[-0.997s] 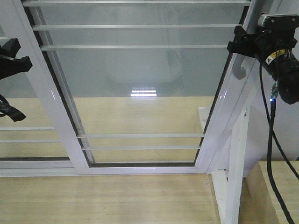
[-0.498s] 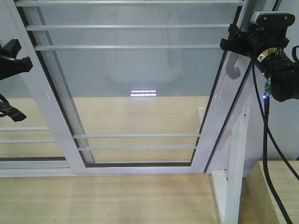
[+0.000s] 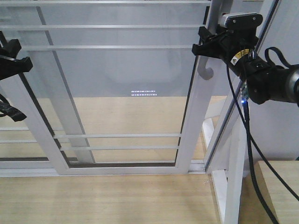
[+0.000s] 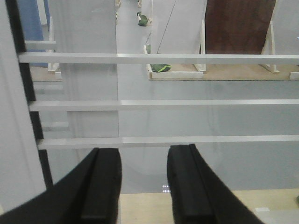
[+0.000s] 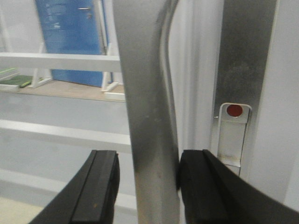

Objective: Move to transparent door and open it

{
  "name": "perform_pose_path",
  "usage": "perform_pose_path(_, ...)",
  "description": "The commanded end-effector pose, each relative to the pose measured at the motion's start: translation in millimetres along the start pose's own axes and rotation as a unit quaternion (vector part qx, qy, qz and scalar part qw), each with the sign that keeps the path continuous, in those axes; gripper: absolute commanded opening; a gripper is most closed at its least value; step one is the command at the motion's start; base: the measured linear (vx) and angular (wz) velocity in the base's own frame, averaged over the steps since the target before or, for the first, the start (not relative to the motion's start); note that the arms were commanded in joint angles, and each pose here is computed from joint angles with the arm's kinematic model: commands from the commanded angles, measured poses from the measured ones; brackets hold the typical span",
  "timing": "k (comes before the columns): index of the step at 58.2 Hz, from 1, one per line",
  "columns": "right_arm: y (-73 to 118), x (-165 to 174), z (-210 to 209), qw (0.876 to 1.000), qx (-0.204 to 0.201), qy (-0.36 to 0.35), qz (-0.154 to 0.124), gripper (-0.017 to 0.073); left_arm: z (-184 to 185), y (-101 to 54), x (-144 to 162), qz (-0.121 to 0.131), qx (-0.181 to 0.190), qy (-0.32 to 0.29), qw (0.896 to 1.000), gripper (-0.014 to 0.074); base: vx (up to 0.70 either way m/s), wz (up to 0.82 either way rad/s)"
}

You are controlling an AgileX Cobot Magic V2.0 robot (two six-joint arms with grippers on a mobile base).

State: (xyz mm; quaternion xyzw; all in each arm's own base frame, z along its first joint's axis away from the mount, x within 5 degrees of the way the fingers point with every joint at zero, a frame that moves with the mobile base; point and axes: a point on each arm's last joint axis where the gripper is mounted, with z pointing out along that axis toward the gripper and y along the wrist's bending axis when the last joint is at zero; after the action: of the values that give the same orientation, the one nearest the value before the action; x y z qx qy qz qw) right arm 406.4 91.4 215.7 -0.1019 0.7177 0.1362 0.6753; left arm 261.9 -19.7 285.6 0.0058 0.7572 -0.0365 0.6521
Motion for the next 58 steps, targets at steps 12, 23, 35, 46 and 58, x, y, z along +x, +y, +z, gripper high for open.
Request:
perform_pose_path(12, 22.2, -39, -3, 0.994, -0.055, -0.090, -0.035, 0.0347, -4, -0.7, -26, -0.004, 0.001, -0.075, 0.997, 0.0386, 0.00, 0.00)
perform_pose_path(23, 21.7, -38, -3, 0.995, -0.052, -0.080, -0.035, 0.0342, -4, -1.0, -26, 0.000, 0.003, -0.075, 0.997, 0.0386, 0.00, 0.00)
perform_pose_path(35, 19.1, -44, -8, 0.998, -0.034, -0.039, -0.043, 0.0342, -2, -11.6, -23, 0.053, 0.047, -0.069, 0.995, 0.0386, 0.00, 0.00)
perform_pose_path(46, 19.3, -47, -10, 0.998, -0.033, -0.039, -0.046, 0.0342, 13, -40.4, -7, 0.042, 0.145, -0.064, 0.987, 0.0386, 0.00, 0.00)
perform_pose_path(58, 19.2, -47, -10, 0.998, -0.032, -0.038, -0.046, 0.0342, 47, -64.7, 4, 0.003, 0.199, -0.057, 0.978, 0.0386, 0.00, 0.00)
